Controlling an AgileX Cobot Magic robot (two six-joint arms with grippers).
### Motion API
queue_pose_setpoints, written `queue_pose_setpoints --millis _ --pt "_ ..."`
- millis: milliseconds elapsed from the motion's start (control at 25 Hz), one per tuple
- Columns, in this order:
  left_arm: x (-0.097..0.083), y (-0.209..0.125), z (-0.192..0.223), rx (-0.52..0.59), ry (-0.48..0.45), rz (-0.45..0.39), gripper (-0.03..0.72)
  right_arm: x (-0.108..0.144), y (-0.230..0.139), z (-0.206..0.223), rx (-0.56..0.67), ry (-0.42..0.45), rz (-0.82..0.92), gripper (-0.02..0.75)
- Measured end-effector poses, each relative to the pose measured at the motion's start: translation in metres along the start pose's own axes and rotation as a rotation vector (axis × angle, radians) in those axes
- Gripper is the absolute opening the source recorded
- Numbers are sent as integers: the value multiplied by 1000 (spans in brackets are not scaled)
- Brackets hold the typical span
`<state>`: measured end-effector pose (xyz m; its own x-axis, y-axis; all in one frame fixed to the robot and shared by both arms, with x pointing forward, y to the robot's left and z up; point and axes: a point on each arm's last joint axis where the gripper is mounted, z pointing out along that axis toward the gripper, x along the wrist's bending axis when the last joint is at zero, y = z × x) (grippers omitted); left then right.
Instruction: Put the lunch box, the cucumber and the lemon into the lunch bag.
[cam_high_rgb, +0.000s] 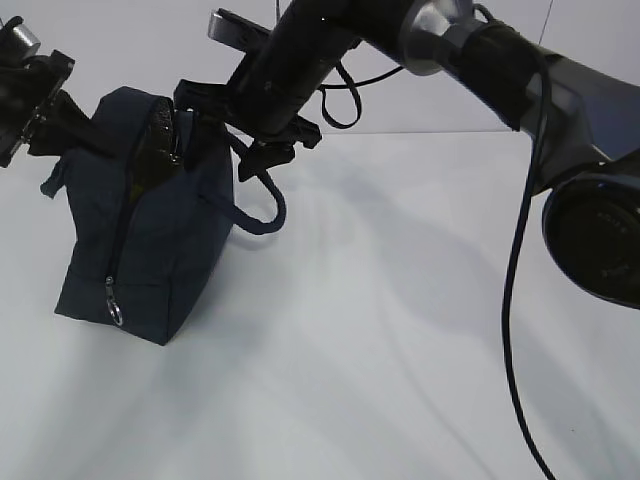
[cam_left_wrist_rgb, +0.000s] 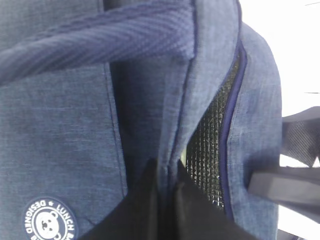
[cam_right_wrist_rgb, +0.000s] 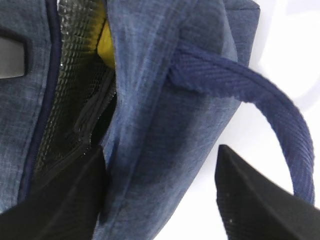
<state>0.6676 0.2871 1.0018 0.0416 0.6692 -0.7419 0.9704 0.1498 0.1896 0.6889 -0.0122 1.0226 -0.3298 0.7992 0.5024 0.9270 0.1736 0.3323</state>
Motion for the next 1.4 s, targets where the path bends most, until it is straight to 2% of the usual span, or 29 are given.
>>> queue_pose_setpoints --millis 400,520,640,720,760,960,1200,1400 --pt "0 0 0 -1 -2 -1 -15 3 0 0 5 28 11 489" --pt "-1 0 0 -5 -12 -3 -15 1 -1 2 9 27 13 363" --pt "-2 0 1 -2 -12 -1 -15 -2 -2 10 24 28 23 159" --pt "-5 0 4 3 -13 5 -15 -5 -3 15 32 25 26 48" --pt "-7 -1 6 8 -15 9 -15 -6 -3 16 32 25 28 20" --pt "-21 -5 21 39 -24 41 -15 -10 -2 18 29 -13 -3 3" --pt "-34 -9 33 63 -43 37 -15 -17 0 7 2 -143 -63 3" --pt "-46 -10 40 56 -103 11 -15 -15 5 -14 -49 -232 -109 2"
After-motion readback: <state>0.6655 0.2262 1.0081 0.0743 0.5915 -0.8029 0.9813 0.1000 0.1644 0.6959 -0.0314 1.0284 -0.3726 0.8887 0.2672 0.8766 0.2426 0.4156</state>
